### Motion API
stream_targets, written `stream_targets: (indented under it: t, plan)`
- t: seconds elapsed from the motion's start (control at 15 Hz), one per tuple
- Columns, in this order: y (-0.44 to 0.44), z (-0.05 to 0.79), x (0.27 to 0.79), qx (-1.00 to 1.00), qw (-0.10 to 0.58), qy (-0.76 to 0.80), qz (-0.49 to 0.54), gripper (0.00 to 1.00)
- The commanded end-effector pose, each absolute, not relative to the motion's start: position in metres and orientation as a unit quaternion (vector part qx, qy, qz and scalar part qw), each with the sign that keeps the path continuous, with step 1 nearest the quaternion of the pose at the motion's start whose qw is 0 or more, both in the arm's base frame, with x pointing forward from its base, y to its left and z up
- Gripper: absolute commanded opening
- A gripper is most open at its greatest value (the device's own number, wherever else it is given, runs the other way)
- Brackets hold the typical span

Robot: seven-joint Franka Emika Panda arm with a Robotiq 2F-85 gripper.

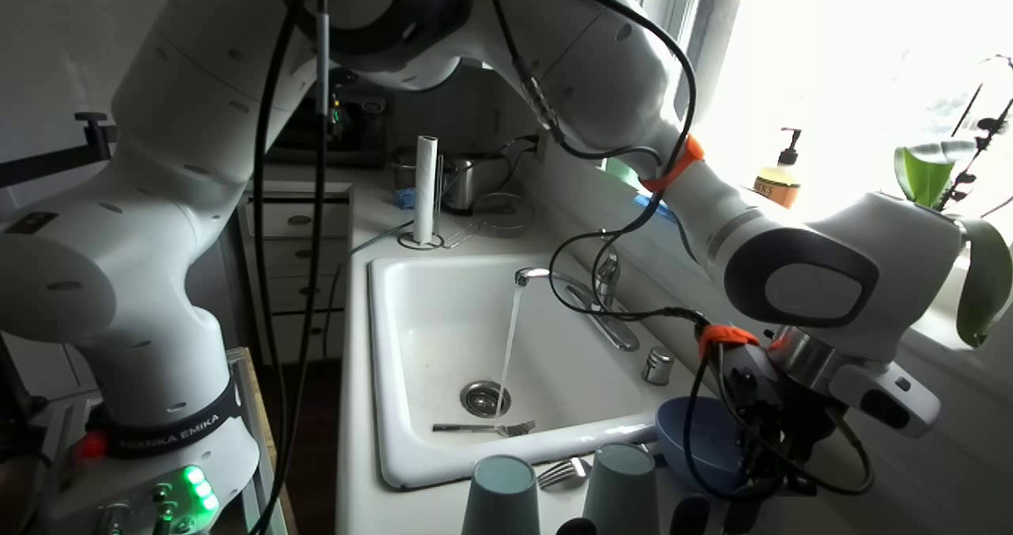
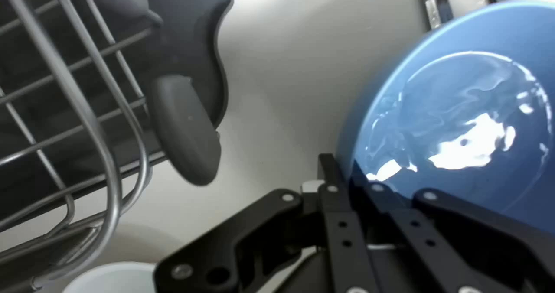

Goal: Open the tap, pick up the blue bowl and fetch some water in the blue bowl, put the blue bowl on the kitchen counter

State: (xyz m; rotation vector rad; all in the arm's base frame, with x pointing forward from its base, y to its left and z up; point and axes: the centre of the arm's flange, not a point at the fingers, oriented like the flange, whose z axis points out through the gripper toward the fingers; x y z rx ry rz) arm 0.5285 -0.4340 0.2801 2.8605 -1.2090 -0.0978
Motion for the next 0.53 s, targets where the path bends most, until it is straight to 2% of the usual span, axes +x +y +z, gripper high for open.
stream_targets:
  t: [0.0,0.47]
  plan:
    - [-0.447,0.281,0.543,0.914,0.011,-0.404,-0.017,0.36]
    - [-0.409,0.334,0.526,0.929,0.01,-0.371,0.008,0.85]
